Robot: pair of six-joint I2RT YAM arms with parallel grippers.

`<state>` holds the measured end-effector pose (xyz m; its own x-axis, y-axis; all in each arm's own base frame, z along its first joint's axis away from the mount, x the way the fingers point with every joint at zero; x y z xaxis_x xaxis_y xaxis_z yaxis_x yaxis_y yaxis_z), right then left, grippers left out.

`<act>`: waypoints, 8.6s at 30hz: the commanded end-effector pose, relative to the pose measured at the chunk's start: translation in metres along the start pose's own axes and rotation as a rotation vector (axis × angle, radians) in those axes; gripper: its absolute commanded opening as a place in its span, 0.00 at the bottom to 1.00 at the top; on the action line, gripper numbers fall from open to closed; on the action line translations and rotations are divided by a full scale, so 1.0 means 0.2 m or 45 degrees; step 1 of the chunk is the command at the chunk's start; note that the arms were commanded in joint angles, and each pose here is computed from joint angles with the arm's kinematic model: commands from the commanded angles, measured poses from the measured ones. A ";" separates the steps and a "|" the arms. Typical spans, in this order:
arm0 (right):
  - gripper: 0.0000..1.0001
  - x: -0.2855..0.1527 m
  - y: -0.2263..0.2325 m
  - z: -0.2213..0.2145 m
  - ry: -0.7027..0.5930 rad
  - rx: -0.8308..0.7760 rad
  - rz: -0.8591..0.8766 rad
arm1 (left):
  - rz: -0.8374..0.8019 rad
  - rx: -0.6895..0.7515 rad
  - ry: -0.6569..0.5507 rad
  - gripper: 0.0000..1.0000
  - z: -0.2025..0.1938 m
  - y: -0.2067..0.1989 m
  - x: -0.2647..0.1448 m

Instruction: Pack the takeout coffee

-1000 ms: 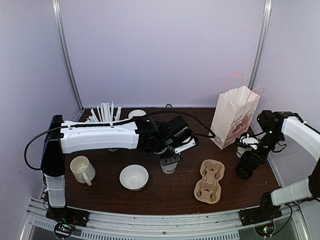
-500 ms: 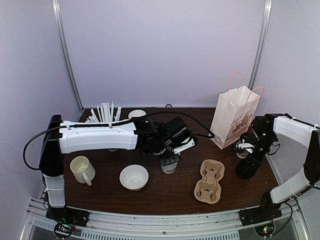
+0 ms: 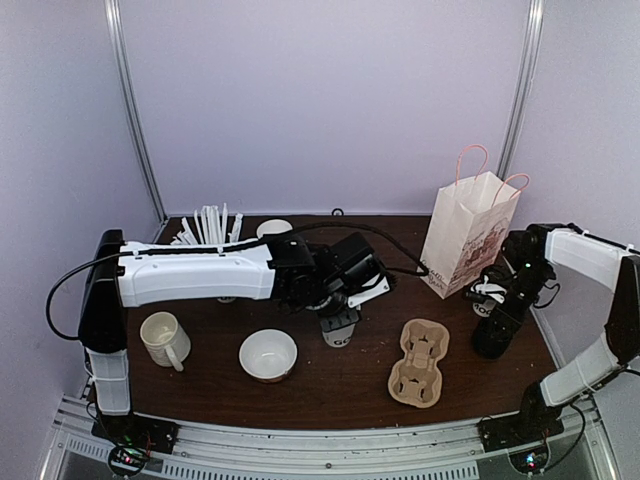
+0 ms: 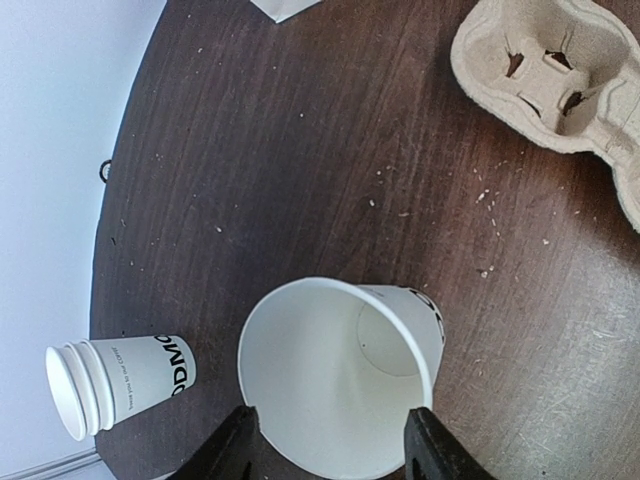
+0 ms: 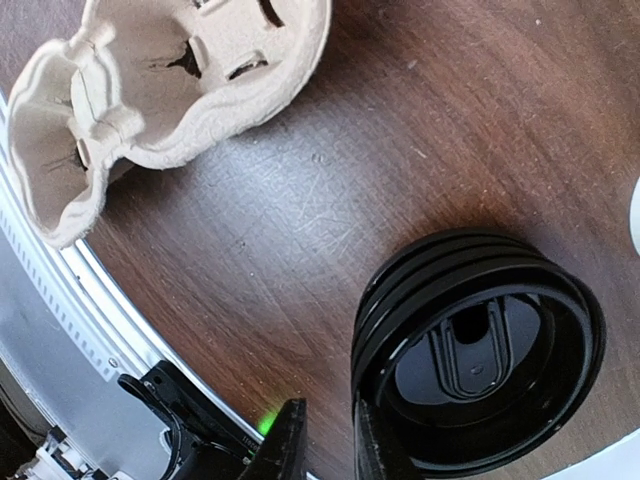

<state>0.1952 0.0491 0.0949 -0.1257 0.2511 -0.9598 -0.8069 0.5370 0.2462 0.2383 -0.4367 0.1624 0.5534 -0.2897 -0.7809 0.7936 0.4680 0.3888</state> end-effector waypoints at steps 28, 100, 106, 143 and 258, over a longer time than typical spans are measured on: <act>0.21 0.04 -0.06 0.00 0.038 0.037 -0.025 | 0.028 -0.019 -0.027 0.51 0.03 0.02 -0.03; 0.27 0.12 0.05 0.01 0.162 -0.172 0.004 | 0.076 0.003 -0.007 0.52 0.01 0.05 -0.01; 0.20 0.11 0.06 0.01 0.158 -0.165 0.015 | 0.075 0.006 -0.003 0.52 0.00 0.05 -0.01; 0.17 0.09 0.07 0.06 0.117 -0.101 0.072 | 0.081 0.008 0.014 0.52 -0.02 0.05 0.00; 0.00 -0.34 0.25 0.13 -0.276 -0.112 0.265 | -1.043 -0.998 -0.693 0.72 0.99 -0.67 0.29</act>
<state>0.1750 0.0812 0.1627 -0.2302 0.4891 -0.8413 -0.8140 0.3770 0.4419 0.2217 -0.6725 0.1599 0.1623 -0.9383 -0.3055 0.6925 0.3288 -0.6421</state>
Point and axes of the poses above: each gripper's point midway between its finger pads, its own x axis out along the fingers, its own y axis along the line the jaws close on, z = x × y, the point moved 1 cm from there along -x, back along the fingers, and after that the axes turned 10 degrees about -x, right-handed, at the moved point
